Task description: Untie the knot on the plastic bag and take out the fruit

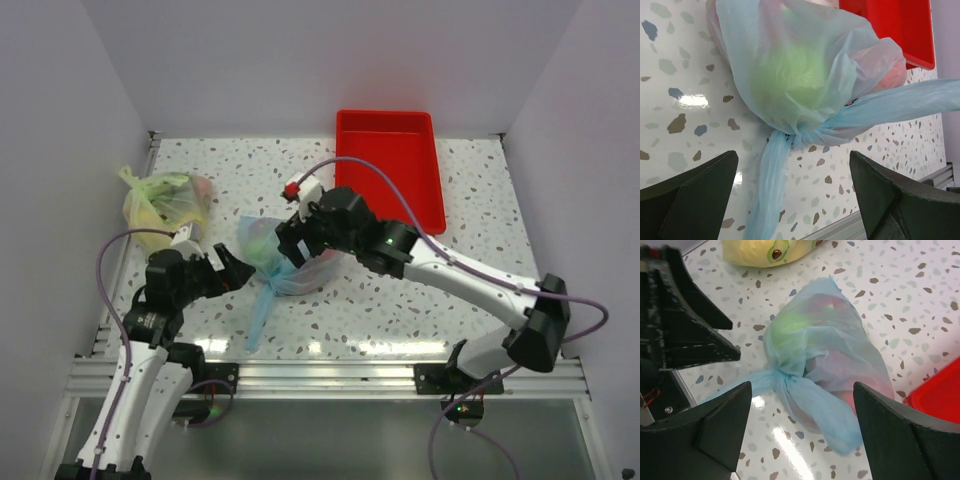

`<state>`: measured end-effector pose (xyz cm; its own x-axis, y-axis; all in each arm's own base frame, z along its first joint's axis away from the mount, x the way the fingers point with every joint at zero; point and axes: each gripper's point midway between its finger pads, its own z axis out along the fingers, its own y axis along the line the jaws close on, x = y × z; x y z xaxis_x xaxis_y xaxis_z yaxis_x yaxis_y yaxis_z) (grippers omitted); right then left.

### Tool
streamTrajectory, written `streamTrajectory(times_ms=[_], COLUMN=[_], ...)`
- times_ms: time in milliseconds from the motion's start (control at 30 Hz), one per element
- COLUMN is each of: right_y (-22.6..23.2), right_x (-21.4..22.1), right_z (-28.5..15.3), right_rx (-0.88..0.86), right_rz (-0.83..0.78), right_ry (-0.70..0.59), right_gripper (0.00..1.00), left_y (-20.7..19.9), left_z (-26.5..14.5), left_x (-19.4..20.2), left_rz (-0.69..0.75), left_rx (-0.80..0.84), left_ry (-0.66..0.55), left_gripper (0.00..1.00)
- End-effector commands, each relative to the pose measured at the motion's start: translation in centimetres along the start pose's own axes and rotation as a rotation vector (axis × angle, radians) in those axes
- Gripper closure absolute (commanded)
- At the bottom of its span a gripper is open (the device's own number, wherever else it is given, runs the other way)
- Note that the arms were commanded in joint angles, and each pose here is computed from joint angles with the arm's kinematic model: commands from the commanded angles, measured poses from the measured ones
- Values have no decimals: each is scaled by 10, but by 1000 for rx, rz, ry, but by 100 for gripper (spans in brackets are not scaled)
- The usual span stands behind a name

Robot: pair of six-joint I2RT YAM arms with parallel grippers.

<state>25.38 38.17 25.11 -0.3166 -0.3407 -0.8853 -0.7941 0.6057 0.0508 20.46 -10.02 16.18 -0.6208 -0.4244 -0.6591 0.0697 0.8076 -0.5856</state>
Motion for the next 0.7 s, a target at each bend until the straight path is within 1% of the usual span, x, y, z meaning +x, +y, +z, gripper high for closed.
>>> streamTrajectory(times_ms=[0, 33, 67, 133, 167, 200, 233, 267, 333, 367, 533, 567, 633, 667], right_y=[-8, -8, -6, -1, 2, 4, 6, 8, 14, 18, 29, 34, 37, 41], right_x=[-1, 0, 16, 27, 45, 47, 50, 63, 64, 73, 80, 82, 84, 86], right_z=[-31, -36, -41, -45, -44, -50, -50, -50, -56, -56, -62, -63, -63, -63], right_rx=[42, 37, 23, -9, -28, -40, -51, -58, -88, -98, -123, -135, -141, -150], right_rz=[48, 52, 50, 43, 40, 42, 49, 48, 55, 50, 19, 7, -7, -15], right_ry=[-71, -92, -77, -79, -45, -54, -57, -40, -62, -52, -66, -65, -64, -57], right_gripper=[14, 14, 14, 14, 14, 14, 14, 14, 14, 14, 14, 14, 14, 14], left_y=[-13, -14, -12, -18, -21, -15, -18, -12, -16, -9, -5, -2, -2, -1], left_z=[17, 21, 28, 35, 39, 44, 47, 52, 57, 61, 71, 73, 75, 76], left_x=[6, 9, 12, 24, 23, 31, 27, 31, 28, 31, 24, 28, 20, 20], left_rz=[-67, -77, -105, -108, -111, -127, -127, -145, -158, -179, -195, -197, -197, -196], left_rx=[88, 93, 87, 112, 130, 109, 123, 105, 124, 98, 89, 87, 94, 92], left_ry=[-4, -5, -21, -7, -25, -23, -50, -53, -79, -84, -170, -168, -213, -222], left_gripper=[2, 3, 4, 5, 7, 7, 8, 8, 8, 9, 9, 10, 11, 15])
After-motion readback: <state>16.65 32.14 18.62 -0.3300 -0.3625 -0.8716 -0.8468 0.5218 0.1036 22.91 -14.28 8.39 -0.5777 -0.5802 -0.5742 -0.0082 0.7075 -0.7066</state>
